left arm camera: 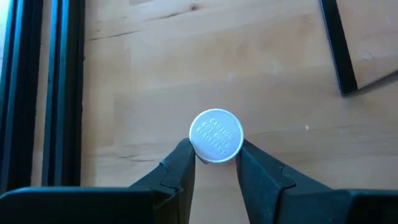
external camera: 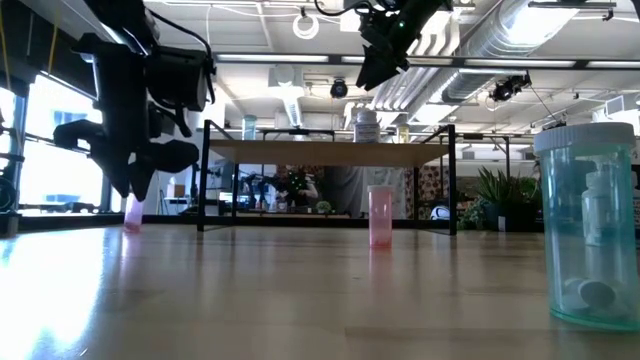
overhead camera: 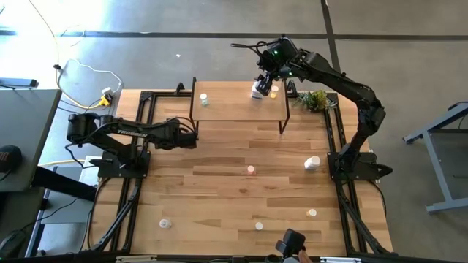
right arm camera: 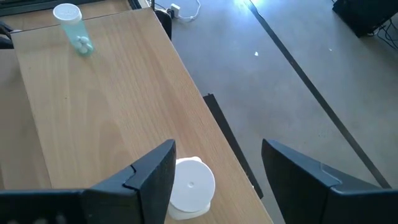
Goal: Pick and place medicine bottles onto shelf by color
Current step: Put the violet pill bottle on the shelf
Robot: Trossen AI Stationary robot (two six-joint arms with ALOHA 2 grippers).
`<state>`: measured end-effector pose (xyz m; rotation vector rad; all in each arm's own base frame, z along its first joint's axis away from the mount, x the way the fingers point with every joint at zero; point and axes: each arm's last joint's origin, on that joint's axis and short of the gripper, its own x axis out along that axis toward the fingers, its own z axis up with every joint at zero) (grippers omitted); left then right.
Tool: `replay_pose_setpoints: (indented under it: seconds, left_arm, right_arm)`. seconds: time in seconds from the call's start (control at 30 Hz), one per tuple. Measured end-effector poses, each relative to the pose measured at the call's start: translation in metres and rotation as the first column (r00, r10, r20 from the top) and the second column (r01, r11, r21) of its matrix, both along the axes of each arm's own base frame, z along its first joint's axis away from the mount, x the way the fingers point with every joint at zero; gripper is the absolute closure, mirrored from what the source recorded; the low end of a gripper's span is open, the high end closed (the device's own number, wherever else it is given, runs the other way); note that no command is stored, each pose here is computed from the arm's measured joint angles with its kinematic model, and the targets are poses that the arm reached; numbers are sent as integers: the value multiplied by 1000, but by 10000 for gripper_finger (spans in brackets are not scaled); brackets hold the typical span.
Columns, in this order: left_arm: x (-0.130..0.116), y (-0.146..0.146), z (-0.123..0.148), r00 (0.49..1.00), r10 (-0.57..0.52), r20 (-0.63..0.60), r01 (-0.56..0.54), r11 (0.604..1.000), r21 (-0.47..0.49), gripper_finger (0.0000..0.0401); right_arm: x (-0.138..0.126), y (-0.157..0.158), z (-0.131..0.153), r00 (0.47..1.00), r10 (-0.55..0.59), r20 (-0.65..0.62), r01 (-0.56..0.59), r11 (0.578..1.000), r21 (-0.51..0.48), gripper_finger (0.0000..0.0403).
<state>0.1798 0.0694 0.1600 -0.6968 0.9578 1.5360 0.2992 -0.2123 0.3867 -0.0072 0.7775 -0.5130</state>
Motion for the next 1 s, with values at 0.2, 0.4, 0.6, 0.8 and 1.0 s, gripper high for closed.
replay_pose_setpoints:
  seconds: [0.2,0.4,0.6,0.8,1.0]
  left_arm:
    - [-5,-2,11,998,-46,32,47,999,-22,305]
    - [-17,-4,33,990,-93,107,91,996,19,306]
    - [-31,-1,71,978,-158,138,143,984,110,306]
    - [-44,9,113,971,-201,128,166,956,241,306]
    - [-50,28,153,967,-239,83,199,921,336,306]
  right_arm:
    - [0,0,0,999,-39,25,38,999,35,174]
    - [0,2,-1,998,-61,23,59,996,68,174]
    - [-2,3,-4,993,-115,24,111,985,129,174]
    - [-2,3,-4,990,-139,34,132,980,151,174]
    - [-2,3,-4,990,-139,34,132,980,151,174]
